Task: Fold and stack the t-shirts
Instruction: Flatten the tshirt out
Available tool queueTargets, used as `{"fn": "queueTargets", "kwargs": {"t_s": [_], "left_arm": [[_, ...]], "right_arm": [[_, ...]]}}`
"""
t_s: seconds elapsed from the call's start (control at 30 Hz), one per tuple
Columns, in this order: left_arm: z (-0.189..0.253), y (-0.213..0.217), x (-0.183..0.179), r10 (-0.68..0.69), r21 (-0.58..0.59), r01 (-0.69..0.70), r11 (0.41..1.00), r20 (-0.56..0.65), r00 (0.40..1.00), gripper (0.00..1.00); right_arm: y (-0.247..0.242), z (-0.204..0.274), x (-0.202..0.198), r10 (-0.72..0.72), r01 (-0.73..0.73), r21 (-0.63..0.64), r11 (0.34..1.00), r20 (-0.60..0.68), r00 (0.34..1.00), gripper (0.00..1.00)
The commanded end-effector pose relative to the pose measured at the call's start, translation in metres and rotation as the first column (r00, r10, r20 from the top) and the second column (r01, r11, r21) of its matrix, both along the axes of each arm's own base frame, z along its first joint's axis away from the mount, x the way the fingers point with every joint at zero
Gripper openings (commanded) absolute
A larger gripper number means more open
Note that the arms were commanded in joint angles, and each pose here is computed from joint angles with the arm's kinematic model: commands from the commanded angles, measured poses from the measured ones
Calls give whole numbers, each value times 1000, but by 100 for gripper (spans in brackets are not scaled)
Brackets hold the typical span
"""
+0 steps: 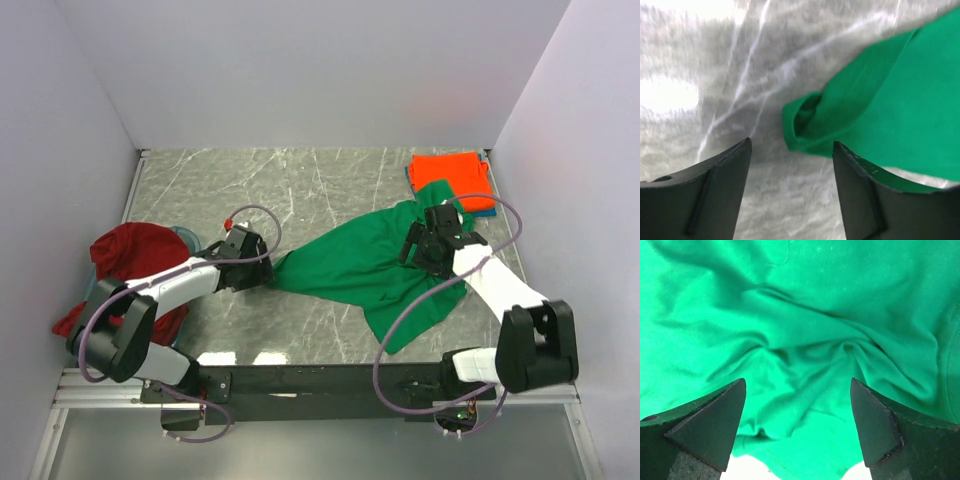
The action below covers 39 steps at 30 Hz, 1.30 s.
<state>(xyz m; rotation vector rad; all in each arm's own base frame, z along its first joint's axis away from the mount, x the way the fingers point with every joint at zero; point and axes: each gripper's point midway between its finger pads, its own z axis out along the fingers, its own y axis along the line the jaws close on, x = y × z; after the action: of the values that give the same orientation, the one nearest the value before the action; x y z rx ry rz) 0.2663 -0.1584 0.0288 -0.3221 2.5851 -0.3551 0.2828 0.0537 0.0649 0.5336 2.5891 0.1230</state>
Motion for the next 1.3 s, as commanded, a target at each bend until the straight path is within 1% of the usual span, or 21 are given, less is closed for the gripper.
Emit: {"fn": "queueTargets", "kwargs": {"t_s": [0.0,0.07,0.17,0.33,0.37,0.43,0.47,0.53,0.57,0.63,0.67,0.73,0.77,0.83,0.87,0.93,1.0,1.03,1.07,1.17,1.27], "left_arm": [[16,-1,29,20,26,-23,999,90,996,68],[13,-3,31,17,24,-19,1000,87,996,64],[13,-1,36,31,24,-33,999,89,996,61],[14,7,42,70,-4,-70,998,84,994,50],[16,7,44,74,-16,-73,997,93,993,46],[17,6,43,64,-39,-61,997,99,993,44],[19,5,45,67,-46,-62,997,106,992,39],[18,6,45,73,-43,-69,997,105,992,36],[18,7,46,75,-44,-70,997,106,992,31],[17,5,48,69,-51,-64,997,109,992,28],[17,1,47,56,-66,-49,997,104,993,25],[16,-3,48,48,-81,-39,996,104,993,23],[14,-4,48,45,-83,-37,996,98,994,14],[12,1,48,65,-67,-59,996,94,993,3],[12,2,47,67,-63,-62,996,93,993,1],[14,2,46,67,-69,-61,996,98,993,1],[17,2,43,76,-82,-67,994,104,992,1],[18,3,41,80,-83,-72,994,104,991,1],[18,5,38,88,-85,-80,993,102,991,1],[18,7,30,98,-102,-88,991,97,990,1],[18,10,23,117,-105,-107,989,90,989,1]], "right_arm": [[-3,9,-14,10,-10,-3,1000,18,1000,91],[-2,11,-20,22,-22,5,1000,28,999,91],[-2,11,-30,33,-34,1,999,24,999,91],[3,15,-46,67,-67,-2,998,37,997,90],[4,14,-49,68,-68,-1,998,36,997,91],[5,15,-53,74,-73,-10,997,36,997,90],[8,15,-56,89,-88,-15,996,36,995,90],[11,15,-61,106,-105,-23,994,30,994,90],[17,15,-64,129,-128,-27,991,27,991,90],[22,16,-71,153,-152,-44,987,20,988,90],[29,15,-77,174,-173,-42,984,14,985,90],[35,15,-87,190,-190,-32,981,1,982,90],[39,12,-93,185,-186,-11,983,-11,983,90],[50,11,-108,231,-230,20,973,-24,973,89],[56,6,-119,237,-235,46,971,-46,970,89],[71,0,-140,318,-313,76,947,-74,945,88],[73,-8,-160,326,-317,80,945,-130,937,87],[79,-11,-171,371,-364,73,929,-145,917,87],[80,-16,-178,366,-359,70,931,-167,916,87],[93,-26,-196,432,-424,84,902,-200,879,84],[96,-34,-203,459,-463,39,885,-234,857,83]]}}
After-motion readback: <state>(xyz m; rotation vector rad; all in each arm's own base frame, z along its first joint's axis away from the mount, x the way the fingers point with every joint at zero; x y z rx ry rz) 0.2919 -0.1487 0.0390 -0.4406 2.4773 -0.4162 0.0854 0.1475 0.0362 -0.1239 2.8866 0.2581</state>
